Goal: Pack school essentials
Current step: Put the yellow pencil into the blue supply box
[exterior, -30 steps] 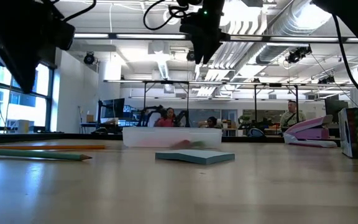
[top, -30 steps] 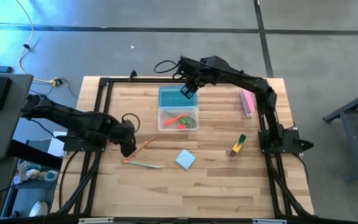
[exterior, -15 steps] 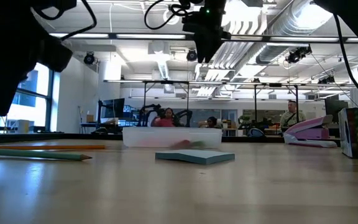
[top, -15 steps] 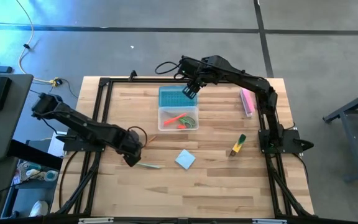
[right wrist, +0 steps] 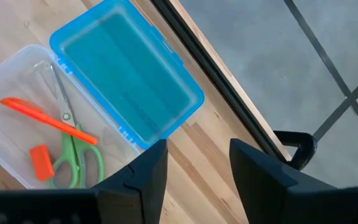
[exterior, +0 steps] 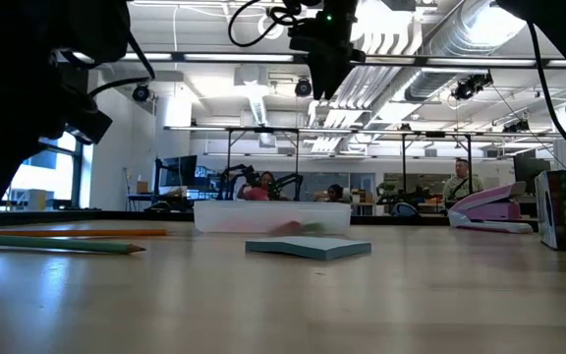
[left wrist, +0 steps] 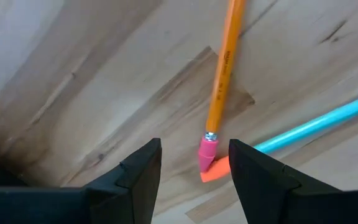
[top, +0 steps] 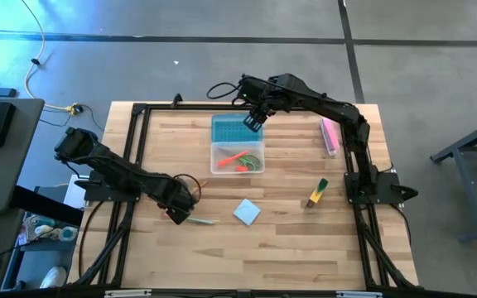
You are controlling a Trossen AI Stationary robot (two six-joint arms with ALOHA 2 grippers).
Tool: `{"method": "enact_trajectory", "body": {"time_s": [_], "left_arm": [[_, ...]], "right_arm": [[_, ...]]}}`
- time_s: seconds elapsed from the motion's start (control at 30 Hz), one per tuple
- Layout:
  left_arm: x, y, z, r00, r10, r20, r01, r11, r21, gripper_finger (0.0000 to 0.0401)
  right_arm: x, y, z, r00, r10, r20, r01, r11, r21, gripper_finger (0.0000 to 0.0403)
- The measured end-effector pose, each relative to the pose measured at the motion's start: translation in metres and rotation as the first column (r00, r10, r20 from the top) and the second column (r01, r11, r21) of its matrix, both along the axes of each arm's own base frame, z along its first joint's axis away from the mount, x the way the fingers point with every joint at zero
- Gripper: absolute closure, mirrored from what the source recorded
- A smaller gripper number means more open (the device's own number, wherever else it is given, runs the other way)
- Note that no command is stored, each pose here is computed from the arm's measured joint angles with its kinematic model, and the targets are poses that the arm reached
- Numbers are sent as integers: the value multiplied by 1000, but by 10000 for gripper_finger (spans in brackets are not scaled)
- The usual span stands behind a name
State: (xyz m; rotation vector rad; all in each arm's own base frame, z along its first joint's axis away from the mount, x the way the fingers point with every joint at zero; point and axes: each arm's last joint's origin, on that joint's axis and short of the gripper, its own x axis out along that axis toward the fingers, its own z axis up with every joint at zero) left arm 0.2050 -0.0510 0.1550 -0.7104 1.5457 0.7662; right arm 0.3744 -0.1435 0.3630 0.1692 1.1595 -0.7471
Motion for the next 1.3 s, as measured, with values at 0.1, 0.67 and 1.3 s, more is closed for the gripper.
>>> {"method": "enact_trajectory", "body": {"time_s": [0.1, 0.67, 1.3], "left_arm": [[3, -1, -3, 1000, -10, 11, 10, 1000, -12, 227], [13, -3, -27, 995, -74, -60, 74, 997, -2, 244], [18, 0, -30, 990, -138, -33, 138, 990, -28, 385]], "right_arm": [[0, 0, 0, 1000, 1, -1, -1, 1000, 0, 241], [0, 0, 0, 1000, 3, -2, -3, 1000, -1, 240], [-1, 0, -1, 1000, 1, -10, -1, 1000, 3, 240]]}}
